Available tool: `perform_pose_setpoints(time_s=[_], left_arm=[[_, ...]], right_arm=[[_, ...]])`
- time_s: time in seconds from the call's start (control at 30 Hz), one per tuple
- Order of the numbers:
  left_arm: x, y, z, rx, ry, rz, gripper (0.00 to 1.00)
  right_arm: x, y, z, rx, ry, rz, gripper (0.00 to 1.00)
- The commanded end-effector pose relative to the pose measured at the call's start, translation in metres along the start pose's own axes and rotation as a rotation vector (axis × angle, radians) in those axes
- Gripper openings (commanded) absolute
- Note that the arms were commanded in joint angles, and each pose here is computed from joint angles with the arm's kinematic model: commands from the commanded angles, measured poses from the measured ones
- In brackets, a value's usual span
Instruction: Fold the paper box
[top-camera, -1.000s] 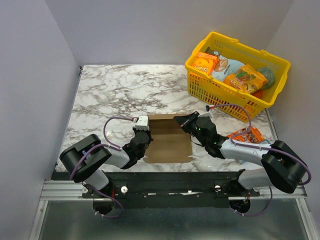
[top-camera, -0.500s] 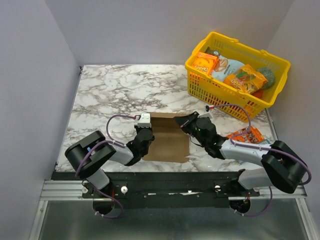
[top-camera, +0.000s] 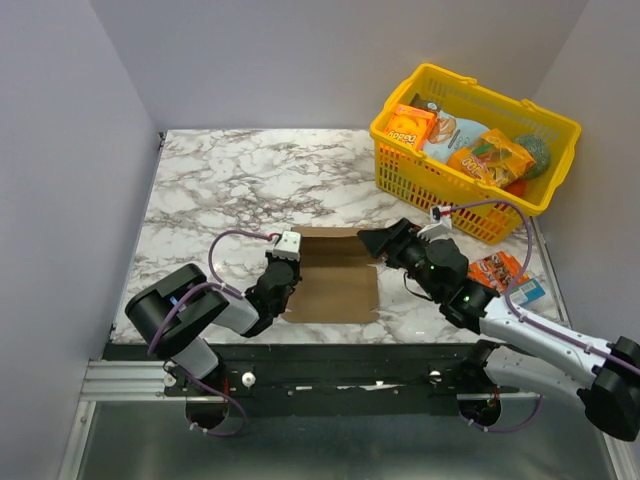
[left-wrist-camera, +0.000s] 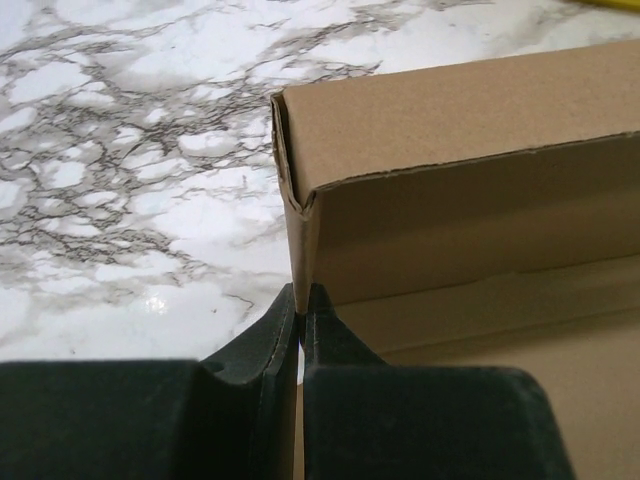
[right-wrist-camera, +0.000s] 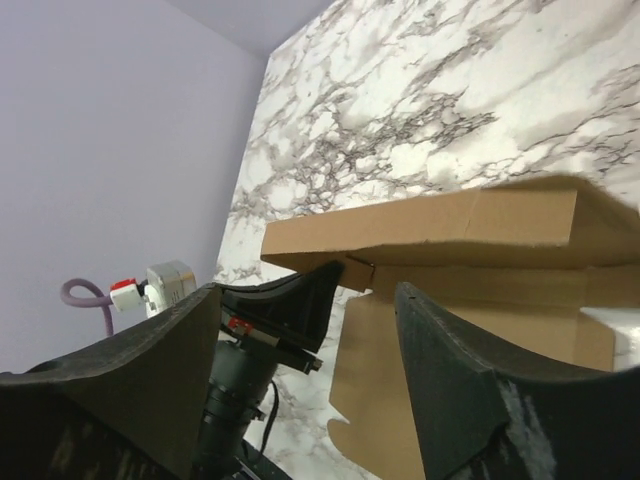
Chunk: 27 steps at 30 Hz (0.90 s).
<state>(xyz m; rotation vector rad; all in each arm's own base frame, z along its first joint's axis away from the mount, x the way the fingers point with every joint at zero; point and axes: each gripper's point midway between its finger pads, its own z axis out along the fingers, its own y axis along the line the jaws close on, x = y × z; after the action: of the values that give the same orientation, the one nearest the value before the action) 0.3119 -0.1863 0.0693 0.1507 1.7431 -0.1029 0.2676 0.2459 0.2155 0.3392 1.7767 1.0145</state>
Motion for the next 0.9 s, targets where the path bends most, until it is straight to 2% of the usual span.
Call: perform_pose_setpoints(time_s=[0.0, 0.07, 0.1, 0.17, 0.2, 0.3, 0.53, 0.63, 0.77, 0.87], left_arm=[[-0.004, -0.018, -0.008, 0.135, 0.004, 0.029, 0.0], [-0.001, -0.02, -0.011, 0.148, 0.03, 0.013, 0.06], [0.0, -0.021, -0.011, 0.151, 0.037, 0.006, 0.17], [0.001, -0.024, -0.014, 0.165, 0.064, -0.011, 0.26], [0.0, -0.025, -0.015, 0.173, 0.069, -0.016, 0.36], [-0.003, -0.029, -0.019, 0.198, 0.08, -0.034, 0.48], [-0.001, -0.026, -0.035, 0.213, 0.161, -0.067, 0.68], [0.011, -0.016, -0.048, 0.202, 0.212, -0.124, 0.81], [-0.004, -0.009, -0.056, 0.249, 0.209, -0.227, 0.87], [-0.012, -0.002, -0.051, 0.28, 0.226, -0.289, 0.88]], right_arm=[[-0.006, -0.018, -0.019, 0.103, 0.046, -0.218, 0.81], [-0.01, -0.019, -0.024, 0.119, 0.056, -0.237, 0.82], [-0.012, -0.014, -0.025, 0.101, 0.057, -0.255, 0.82], [-0.016, -0.004, -0.026, 0.073, 0.053, -0.253, 0.83], [-0.017, 0.001, -0.026, 0.059, 0.058, -0.252, 0.83], [-0.014, 0.011, -0.023, 0.025, 0.086, -0.266, 0.83], [-0.011, 0.012, -0.025, 0.006, 0.101, -0.278, 0.83], [-0.015, 0.015, -0.026, -0.002, 0.094, -0.299, 0.89], [-0.025, 0.007, -0.021, 0.055, 0.125, -0.361, 0.93], [-0.028, -0.008, -0.012, 0.093, 0.216, -0.374, 0.92]])
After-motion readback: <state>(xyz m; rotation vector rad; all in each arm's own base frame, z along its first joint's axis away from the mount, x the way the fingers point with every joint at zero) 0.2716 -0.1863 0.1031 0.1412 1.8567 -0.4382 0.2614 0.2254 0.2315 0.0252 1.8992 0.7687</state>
